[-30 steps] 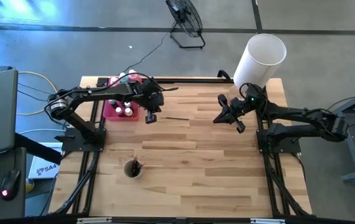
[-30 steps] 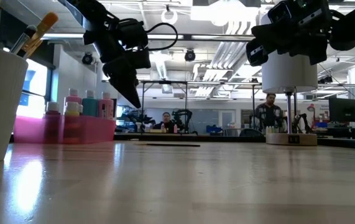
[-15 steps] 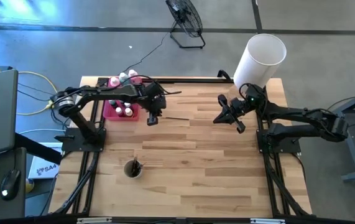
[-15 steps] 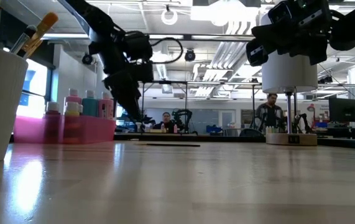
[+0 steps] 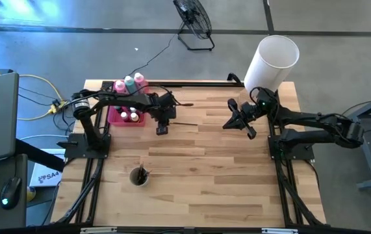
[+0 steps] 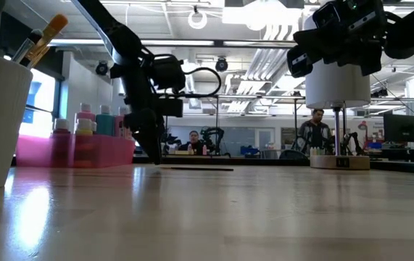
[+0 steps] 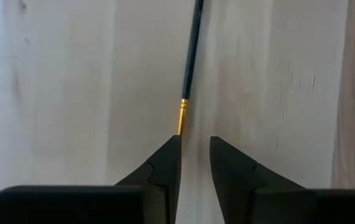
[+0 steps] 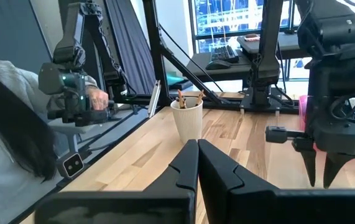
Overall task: Pick & Place Paint Supplies
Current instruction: Put the gold paintbrush into the light brown cup
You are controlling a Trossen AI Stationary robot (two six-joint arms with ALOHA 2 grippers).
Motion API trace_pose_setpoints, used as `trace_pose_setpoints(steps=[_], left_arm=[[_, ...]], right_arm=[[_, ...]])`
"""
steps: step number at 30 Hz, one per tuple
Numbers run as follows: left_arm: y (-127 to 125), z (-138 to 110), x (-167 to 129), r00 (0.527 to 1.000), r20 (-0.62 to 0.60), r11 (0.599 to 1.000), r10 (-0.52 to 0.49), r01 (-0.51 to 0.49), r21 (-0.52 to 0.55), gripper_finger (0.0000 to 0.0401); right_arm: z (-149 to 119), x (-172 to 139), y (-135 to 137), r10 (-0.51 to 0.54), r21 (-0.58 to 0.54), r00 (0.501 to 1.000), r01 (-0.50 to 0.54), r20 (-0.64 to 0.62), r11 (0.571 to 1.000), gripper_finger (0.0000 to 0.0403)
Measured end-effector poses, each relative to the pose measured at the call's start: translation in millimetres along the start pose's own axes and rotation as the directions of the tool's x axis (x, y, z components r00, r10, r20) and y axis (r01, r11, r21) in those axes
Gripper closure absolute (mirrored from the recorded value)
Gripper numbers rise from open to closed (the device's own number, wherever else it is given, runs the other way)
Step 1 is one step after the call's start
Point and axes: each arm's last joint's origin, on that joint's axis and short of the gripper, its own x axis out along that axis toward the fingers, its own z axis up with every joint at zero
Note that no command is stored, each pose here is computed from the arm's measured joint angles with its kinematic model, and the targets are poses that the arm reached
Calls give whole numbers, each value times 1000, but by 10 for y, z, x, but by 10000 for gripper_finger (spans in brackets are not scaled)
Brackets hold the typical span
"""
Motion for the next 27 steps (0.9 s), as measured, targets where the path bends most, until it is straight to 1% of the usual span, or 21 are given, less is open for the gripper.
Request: trace_pose_setpoints(steps=[4, 9, 11, 18, 21, 27], left_arm=[[5, -3, 0, 1000, -8, 1000, 19, -19, -3, 320], [10, -7, 4, 1000, -10, 1000, 19, -19, -5, 320], [13, -13, 48, 1000, -20, 1000, 14, -14, -6, 320], [12, -48, 202, 998, -55, 999, -37, 36, -14, 320], [4, -60, 209, 996, -61, 998, -63, 61, -28, 320], [-8, -91, 214, 993, -90, 996, -82, 77, -51, 320]], right_arm=[[-2, 0, 0, 0, 2, 1000, 0, -1, 1000, 400], [-2, 0, 0, 0, 2, 1000, 0, -1, 1000, 400], [-2, 0, 0, 0, 2, 1000, 0, -1, 1000, 400], [-2, 0, 0, 0, 2, 1000, 0, -1, 1000, 400], [-2, 0, 0, 0, 1, 1000, 0, -1, 1000, 400], [-2, 0, -1, -3, -1, 1000, 3, -1, 1000, 400]])
